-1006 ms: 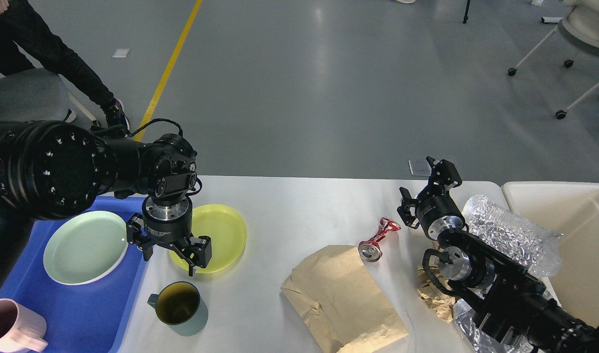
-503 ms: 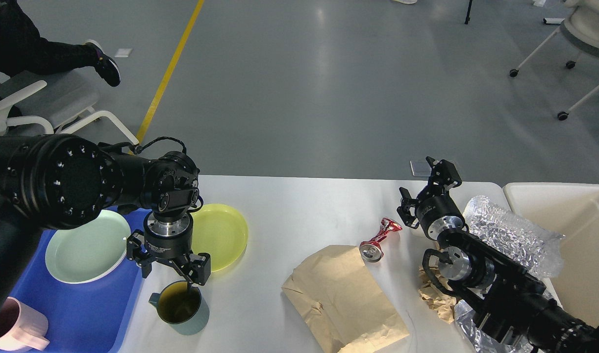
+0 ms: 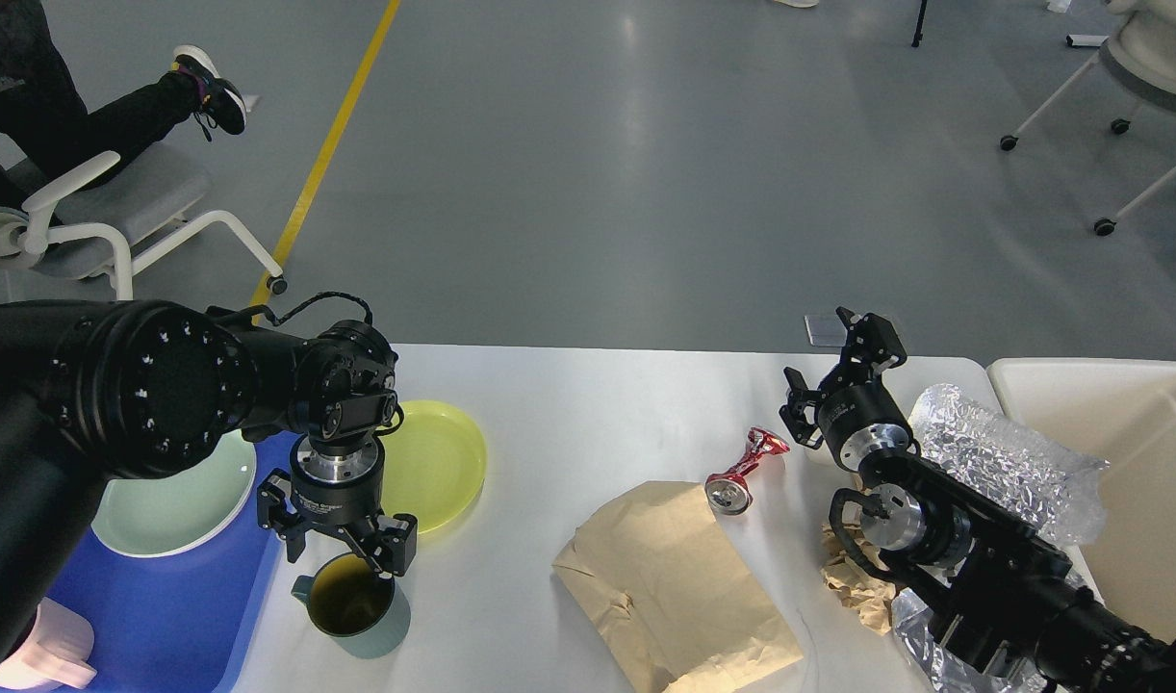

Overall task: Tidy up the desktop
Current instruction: 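Lower the left gripper to the dark mug beside the yellow plate, then grasp the dark mug rim with the left gripper and lift, then carry the dark mug into the blue tray and release it, then reach the left gripper to the yellow plate edge and grasp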

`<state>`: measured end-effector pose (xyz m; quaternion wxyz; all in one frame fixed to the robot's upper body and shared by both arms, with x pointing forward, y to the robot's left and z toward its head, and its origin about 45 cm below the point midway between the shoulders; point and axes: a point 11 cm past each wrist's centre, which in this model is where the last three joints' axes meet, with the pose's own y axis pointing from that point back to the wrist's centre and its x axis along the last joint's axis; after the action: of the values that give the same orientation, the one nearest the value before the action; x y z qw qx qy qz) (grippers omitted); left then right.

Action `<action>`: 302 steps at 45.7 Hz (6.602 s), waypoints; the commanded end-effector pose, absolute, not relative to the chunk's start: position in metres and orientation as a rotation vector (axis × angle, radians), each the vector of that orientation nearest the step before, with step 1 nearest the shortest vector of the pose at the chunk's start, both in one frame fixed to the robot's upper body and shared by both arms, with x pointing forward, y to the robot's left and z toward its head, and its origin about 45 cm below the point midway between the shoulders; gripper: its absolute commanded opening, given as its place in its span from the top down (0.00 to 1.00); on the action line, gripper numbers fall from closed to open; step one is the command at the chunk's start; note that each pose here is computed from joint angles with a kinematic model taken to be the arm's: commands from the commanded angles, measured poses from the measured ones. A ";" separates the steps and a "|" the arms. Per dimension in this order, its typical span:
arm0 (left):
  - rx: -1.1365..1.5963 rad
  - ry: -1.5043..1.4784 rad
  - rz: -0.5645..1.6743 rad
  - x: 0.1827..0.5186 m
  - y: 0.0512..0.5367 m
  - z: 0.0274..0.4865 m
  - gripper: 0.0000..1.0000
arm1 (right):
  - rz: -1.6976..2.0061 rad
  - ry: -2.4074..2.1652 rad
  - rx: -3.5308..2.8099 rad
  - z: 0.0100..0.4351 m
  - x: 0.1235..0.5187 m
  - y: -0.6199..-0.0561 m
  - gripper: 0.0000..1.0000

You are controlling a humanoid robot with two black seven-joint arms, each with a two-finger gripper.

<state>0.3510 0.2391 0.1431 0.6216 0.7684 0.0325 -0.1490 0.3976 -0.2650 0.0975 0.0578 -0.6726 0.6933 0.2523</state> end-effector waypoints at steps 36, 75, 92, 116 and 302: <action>1.764 0.076 -0.337 0.350 0.238 0.125 0.97 | 0.765 2.101 -2.039 0.097 0.398 -0.265 0.00; 1.625 0.026 0.031 0.410 0.279 0.276 1.00 | 0.767 2.101 -2.040 0.097 0.398 -0.265 0.00; 1.529 0.363 0.283 0.355 0.422 0.256 1.00 | 0.767 2.101 -2.040 0.097 0.398 -0.265 0.00; 1.529 0.560 0.247 0.303 0.454 0.183 1.00 | 0.765 2.101 -2.039 0.097 0.398 -0.265 0.00; 1.527 0.225 0.593 0.375 0.310 0.085 0.09 | 0.765 2.101 -2.039 0.097 0.398 -0.265 0.00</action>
<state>0.3757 0.3153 0.0875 0.6725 0.6839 0.0985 0.2652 0.3976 -0.2650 0.0974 0.0576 -0.6726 0.6932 0.2525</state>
